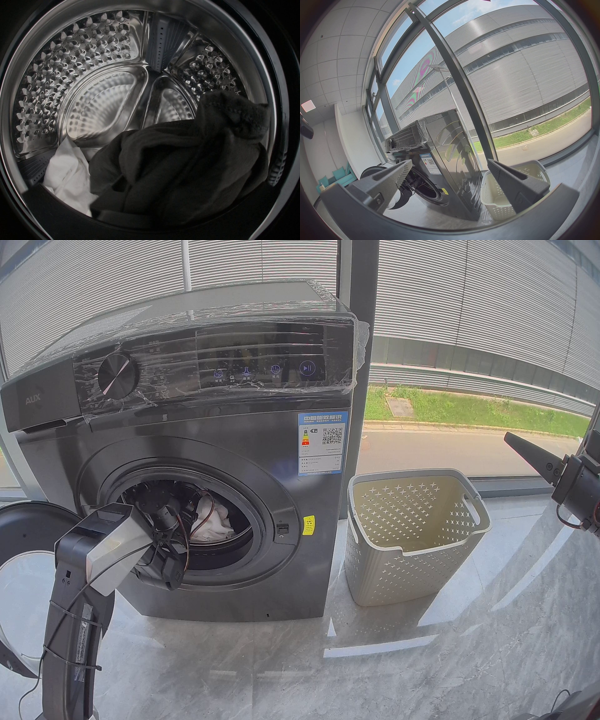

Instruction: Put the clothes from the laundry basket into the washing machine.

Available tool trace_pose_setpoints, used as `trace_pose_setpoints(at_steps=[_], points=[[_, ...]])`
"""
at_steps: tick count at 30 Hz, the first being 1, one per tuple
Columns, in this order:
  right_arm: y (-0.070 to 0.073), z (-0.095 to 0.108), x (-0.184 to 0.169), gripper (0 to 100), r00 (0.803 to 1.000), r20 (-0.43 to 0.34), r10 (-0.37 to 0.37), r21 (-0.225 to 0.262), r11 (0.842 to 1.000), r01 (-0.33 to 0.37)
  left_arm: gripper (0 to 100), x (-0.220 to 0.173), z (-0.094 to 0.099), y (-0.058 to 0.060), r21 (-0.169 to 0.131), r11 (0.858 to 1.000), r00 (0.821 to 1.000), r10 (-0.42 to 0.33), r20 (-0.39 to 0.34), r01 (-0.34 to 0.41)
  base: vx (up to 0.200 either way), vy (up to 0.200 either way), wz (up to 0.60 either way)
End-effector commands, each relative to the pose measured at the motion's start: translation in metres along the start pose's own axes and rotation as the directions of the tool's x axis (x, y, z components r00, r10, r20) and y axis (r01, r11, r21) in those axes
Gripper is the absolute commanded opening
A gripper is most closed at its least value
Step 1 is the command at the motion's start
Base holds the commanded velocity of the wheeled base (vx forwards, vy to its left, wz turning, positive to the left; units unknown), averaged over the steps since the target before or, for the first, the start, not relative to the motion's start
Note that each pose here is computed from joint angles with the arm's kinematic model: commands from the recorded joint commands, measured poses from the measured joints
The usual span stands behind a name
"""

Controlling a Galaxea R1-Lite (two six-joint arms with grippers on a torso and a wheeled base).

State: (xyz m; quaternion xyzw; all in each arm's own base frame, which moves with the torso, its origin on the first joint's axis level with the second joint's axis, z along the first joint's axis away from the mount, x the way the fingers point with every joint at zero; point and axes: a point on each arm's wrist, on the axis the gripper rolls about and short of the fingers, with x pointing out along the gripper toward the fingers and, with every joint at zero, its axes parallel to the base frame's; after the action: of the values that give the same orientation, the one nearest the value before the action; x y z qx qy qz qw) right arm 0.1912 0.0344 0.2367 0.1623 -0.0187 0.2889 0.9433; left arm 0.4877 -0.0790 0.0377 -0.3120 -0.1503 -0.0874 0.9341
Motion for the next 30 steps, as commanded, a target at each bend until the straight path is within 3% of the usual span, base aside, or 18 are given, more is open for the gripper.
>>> trace_pose_setpoints(at_steps=[1,13,15,18,21,25,26,30], points=[[-0.001,-0.001,0.002,100,1.000,-0.006,-0.001,0.002,1.000,0.001,100,0.000,-0.006,0.005,0.002,1.000,1.000,-0.004,-0.004,0.004,0.000,0.000,0.00],[-0.001,-0.001,0.002,100,1.000,-0.005,0.000,0.000,1.000,0.000,100,0.006,-0.007,0.003,0.019,1.000,1.000,-0.021,0.016,0.021,0.000,0.000,0.00],[-0.001,-0.001,0.002,100,1.000,-0.006,-0.001,0.002,1.000,0.001,100,0.004,-0.010,0.008,0.079,0.997,1.000,-0.002,-0.014,0.004,0.000,0.000,0.00],[-0.001,-0.001,0.002,100,1.000,-0.006,-0.001,0.001,1.000,0.001,100,-0.005,-0.021,0.028,0.167,0.984,0.992,0.073,-0.102,-0.055,0.000,0.000,0.00],[-0.001,-0.001,0.002,100,1.000,-0.006,-0.001,0.001,1.000,0.001,100,-0.009,-0.022,0.034,0.186,0.981,0.989,0.072,-0.129,-0.047,0.000,0.000,0.00],[-0.002,-0.001,0.002,100,1.000,-0.007,-0.001,0.002,1.000,0.001,100,-0.006,-0.018,0.031,0.194,0.981,0.988,0.057,-0.141,-0.029,0.000,0.000,0.00],[-0.002,-0.002,0.003,100,1.000,-0.011,-0.003,0.003,1.000,0.003,100,0.000,-0.014,0.026,0.244,0.970,0.988,0.058,-0.147,-0.020,0.000,0.000,0.00],[-0.003,-0.002,0.004,100,1.000,-0.013,-0.003,0.004,1.000,0.003,100,0.001,-0.009,0.016,0.280,0.960,0.989,0.025,-0.148,0.018,0.000,0.000,0.00]])
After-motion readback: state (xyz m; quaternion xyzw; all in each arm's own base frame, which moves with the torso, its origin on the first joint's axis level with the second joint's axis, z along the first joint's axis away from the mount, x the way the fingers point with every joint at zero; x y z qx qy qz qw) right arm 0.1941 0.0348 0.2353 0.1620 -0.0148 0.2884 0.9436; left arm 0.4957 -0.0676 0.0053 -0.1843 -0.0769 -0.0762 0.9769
